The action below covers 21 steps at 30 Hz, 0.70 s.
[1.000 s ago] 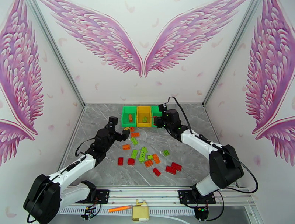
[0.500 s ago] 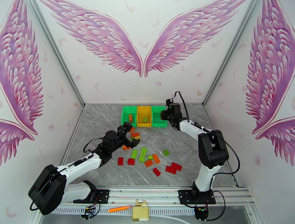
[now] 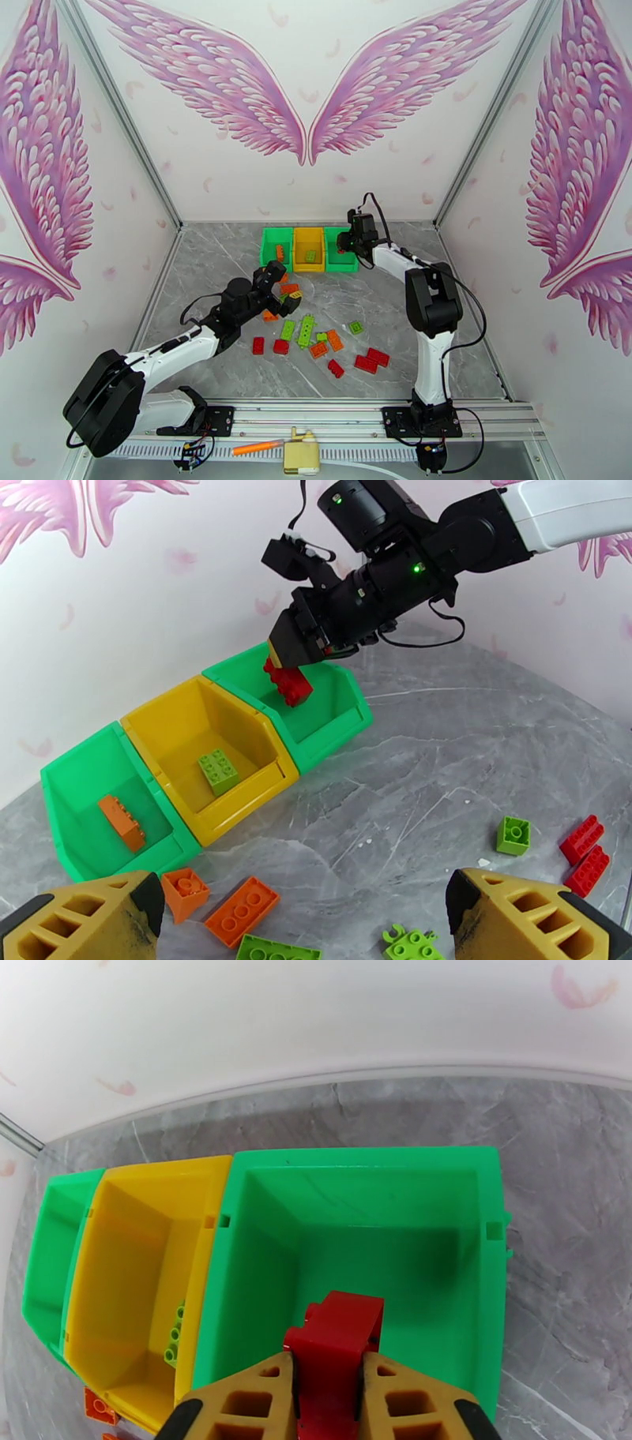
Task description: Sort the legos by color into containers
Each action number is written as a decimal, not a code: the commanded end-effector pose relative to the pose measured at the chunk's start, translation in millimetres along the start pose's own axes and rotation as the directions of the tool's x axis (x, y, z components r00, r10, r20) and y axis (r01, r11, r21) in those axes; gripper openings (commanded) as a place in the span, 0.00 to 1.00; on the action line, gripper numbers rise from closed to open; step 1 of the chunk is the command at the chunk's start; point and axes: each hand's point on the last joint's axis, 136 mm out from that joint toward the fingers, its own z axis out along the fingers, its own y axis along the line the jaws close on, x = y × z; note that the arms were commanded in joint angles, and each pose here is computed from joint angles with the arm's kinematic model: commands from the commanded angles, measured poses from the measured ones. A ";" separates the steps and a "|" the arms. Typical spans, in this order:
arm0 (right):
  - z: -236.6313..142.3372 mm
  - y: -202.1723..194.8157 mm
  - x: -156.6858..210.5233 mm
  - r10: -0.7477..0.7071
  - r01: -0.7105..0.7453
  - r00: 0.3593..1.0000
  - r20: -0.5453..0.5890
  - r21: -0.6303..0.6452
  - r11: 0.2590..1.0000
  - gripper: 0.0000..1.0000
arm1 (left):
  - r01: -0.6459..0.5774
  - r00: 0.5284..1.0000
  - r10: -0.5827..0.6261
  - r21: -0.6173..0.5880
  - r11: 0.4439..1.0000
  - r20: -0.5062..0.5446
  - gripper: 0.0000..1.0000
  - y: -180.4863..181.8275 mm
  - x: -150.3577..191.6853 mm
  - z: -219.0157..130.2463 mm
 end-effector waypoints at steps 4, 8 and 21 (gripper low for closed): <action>-14.1 10.5 -11.2 0.015 -0.015 1.000 -0.007 -0.036 0.999 0.31 | -0.010 1.000 0.010 -0.013 1.000 0.027 0.99 2.2 -16.1 -0.6; -32.6 17.3 -18.3 0.001 -0.001 1.000 0.016 -0.053 0.999 0.52 | 0.008 0.999 -0.006 -0.051 0.999 0.032 0.99 8.8 -19.1 -3.1; -115.2 55.7 -12.1 -0.096 0.122 0.987 0.129 -0.216 0.969 0.84 | 0.330 0.922 -0.378 -0.337 0.882 -0.087 0.99 50.7 1.6 -2.2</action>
